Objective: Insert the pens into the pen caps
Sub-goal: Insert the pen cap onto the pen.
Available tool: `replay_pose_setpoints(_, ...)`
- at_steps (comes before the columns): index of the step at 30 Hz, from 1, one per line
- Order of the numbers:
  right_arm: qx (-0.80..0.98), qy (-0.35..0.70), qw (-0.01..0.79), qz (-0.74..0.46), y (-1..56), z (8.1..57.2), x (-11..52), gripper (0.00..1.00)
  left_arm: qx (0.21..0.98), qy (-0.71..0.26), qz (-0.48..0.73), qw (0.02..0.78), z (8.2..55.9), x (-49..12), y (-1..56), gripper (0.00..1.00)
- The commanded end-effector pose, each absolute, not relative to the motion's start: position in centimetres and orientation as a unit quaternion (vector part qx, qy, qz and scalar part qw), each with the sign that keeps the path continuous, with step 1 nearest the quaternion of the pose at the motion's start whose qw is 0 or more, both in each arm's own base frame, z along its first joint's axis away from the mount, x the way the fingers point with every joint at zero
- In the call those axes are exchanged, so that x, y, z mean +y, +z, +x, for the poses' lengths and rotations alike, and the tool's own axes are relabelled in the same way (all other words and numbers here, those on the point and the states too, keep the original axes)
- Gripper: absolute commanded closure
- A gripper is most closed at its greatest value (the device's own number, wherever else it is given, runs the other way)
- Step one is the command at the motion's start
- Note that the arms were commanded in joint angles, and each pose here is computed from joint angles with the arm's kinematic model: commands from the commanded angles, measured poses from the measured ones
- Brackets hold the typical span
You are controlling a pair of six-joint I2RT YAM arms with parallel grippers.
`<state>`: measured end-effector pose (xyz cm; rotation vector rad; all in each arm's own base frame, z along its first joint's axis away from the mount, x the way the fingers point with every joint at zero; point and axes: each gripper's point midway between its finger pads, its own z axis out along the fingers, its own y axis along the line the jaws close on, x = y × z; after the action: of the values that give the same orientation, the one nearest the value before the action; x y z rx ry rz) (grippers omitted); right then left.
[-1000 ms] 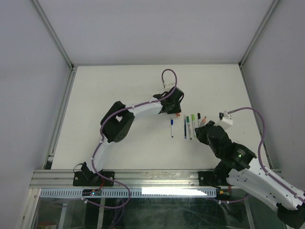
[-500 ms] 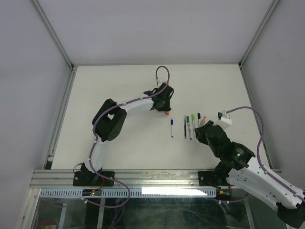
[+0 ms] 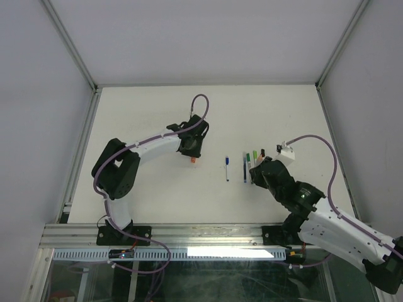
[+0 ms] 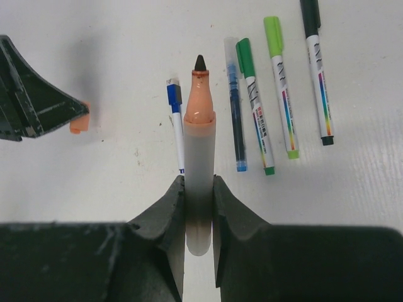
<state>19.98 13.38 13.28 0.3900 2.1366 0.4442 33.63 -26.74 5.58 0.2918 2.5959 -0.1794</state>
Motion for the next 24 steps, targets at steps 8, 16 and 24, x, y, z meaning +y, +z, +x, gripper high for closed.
replay_pose_setpoints(8, 0.856, 0.215, 0.448, 0.143, 14.3, 20.8, 15.5, 1.0, 0.961, -0.061, 0.143, 0.23, 29.4, -26.2, 4.7, 0.7)
replay_pose_setpoints(16, 0.857, 0.217, 0.446, 0.143, 14.3, 20.7, 15.5, 1.0, 0.966, -0.055, 0.141, 0.209, 28.5, -26.0, 3.2, 0.66)
replay_pose_setpoints(24, 0.858, 0.216, 0.444, 0.142, 14.2, 20.6, 15.4, 1.0, 0.969, -0.052, 0.144, 0.193, 28.2, -26.0, 1.9, 0.66)
